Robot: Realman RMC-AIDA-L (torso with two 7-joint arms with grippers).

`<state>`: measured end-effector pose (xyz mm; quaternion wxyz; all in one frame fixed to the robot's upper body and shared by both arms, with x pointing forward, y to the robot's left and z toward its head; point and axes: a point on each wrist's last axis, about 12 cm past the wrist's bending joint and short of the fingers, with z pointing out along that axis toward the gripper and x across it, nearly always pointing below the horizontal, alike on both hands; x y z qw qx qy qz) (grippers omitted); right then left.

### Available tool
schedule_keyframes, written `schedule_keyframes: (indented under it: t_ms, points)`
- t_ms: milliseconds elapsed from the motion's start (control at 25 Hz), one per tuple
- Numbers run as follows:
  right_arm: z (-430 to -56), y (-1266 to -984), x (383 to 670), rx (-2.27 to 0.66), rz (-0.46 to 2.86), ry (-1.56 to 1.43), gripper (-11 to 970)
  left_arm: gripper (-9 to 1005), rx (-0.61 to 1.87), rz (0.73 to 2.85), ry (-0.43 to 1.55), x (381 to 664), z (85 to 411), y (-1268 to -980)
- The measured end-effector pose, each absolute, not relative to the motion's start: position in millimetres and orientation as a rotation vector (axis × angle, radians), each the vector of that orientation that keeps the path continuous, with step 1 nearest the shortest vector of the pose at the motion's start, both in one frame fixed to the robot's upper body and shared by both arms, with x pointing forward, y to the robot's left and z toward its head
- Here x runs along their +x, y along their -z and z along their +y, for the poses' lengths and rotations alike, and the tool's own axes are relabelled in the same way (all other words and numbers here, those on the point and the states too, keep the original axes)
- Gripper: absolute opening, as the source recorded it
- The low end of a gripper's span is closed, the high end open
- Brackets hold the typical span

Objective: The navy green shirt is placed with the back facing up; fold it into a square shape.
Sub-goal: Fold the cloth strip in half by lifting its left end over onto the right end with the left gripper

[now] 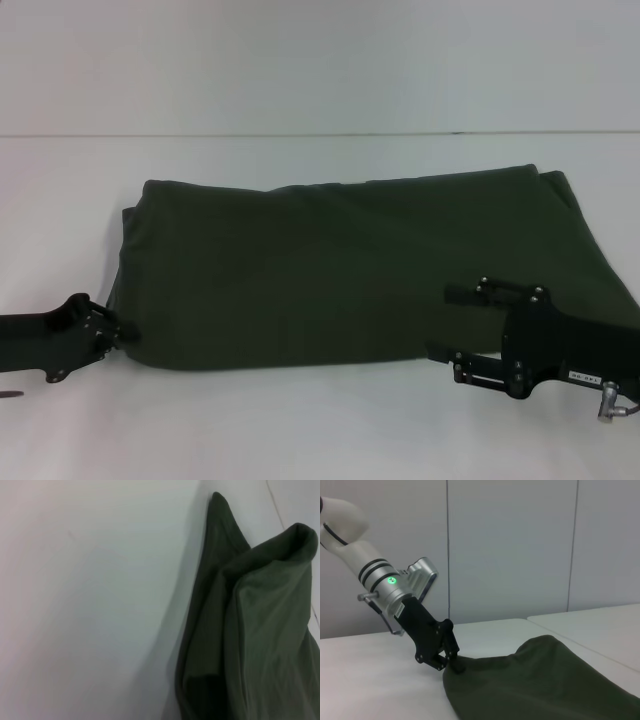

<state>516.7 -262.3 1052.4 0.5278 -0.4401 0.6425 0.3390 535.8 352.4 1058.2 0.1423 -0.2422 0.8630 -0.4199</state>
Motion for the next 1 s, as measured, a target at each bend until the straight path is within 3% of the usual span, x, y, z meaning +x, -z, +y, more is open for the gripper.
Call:
schedule_keyframes:
  t_ms: [560, 1000]
  points:
    - [-263.0, -1053.8, 519.4, -1.029, 1.533, -0.795, 723, 46, -0.728, 2.376, 1.173, 523.5, 372.4, -1054.1]
    - [-263.5, -1051.2, 519.9, -1.019, 1.551, -0.784, 722, 47, -0.829, 2.289, 0.999, 500.8, 424.6, -1065.7]
